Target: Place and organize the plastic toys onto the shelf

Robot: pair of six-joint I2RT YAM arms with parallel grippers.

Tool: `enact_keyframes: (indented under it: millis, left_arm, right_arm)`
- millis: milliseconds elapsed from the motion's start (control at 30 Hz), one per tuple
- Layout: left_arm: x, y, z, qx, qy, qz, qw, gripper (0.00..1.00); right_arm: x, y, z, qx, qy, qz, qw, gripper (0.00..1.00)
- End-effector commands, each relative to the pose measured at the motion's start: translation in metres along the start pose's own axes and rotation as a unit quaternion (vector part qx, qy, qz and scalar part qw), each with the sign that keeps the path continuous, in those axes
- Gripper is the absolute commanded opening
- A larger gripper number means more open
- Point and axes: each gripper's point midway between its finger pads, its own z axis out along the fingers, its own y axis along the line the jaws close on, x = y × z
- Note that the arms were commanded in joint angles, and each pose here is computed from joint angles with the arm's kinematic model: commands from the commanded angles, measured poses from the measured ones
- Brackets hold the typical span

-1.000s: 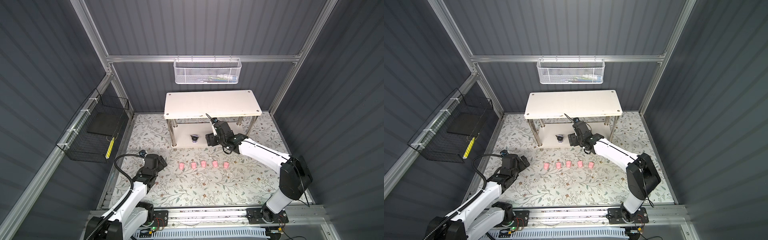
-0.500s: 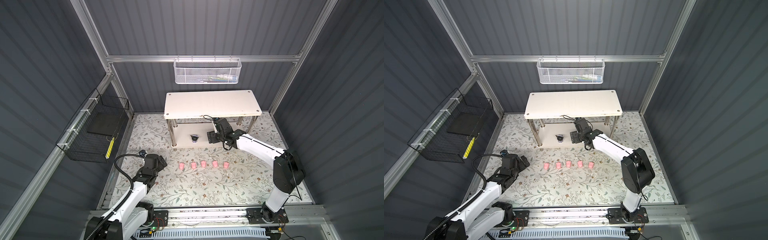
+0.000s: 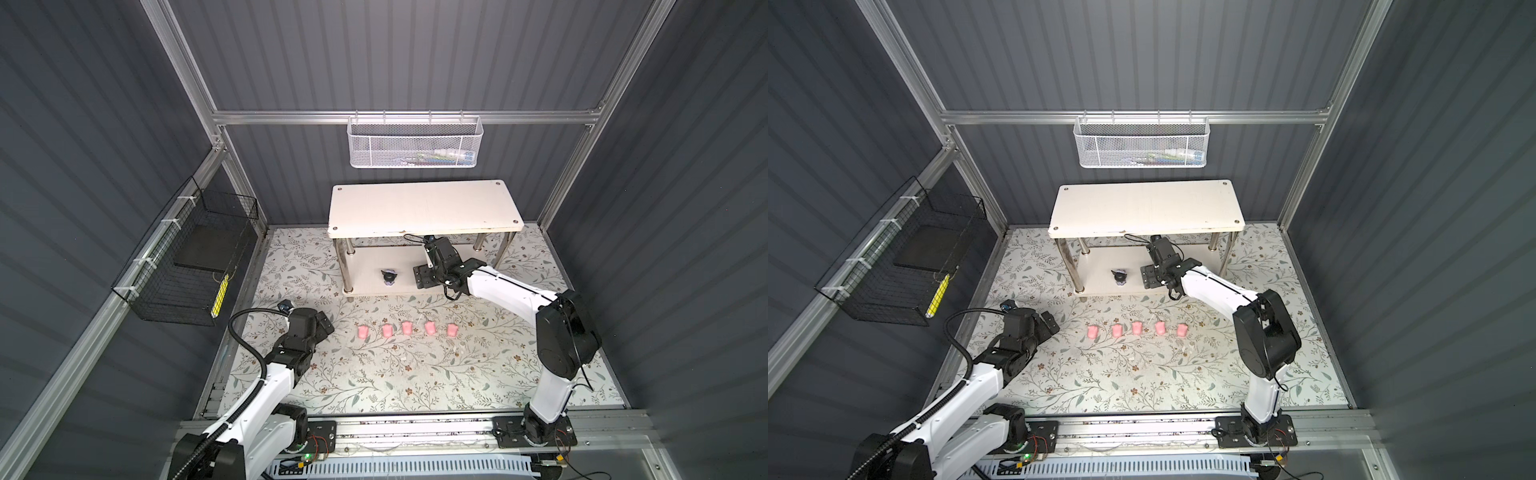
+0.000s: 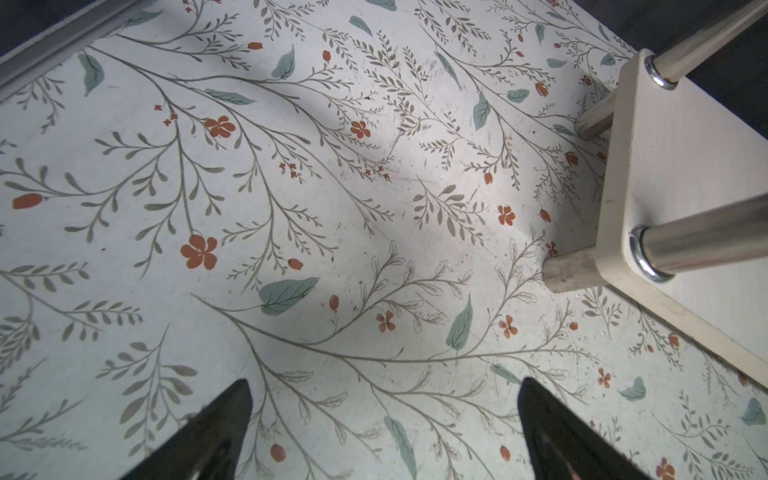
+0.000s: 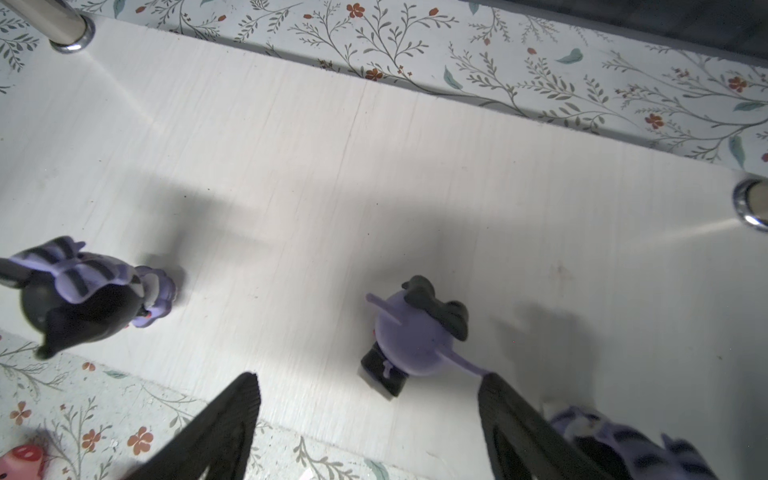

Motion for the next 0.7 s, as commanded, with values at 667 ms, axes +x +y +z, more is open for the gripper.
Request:
enact_keyframes:
  millis: [667]
  left_arm:
    - [0.003,0.005,-0.004,-0.006,0.000,-0.001,1.000,1.00]
  right_arm:
    - [-0.008,-0.004,0.014,0.008,-0.004,-0.004,1.000,0.85]
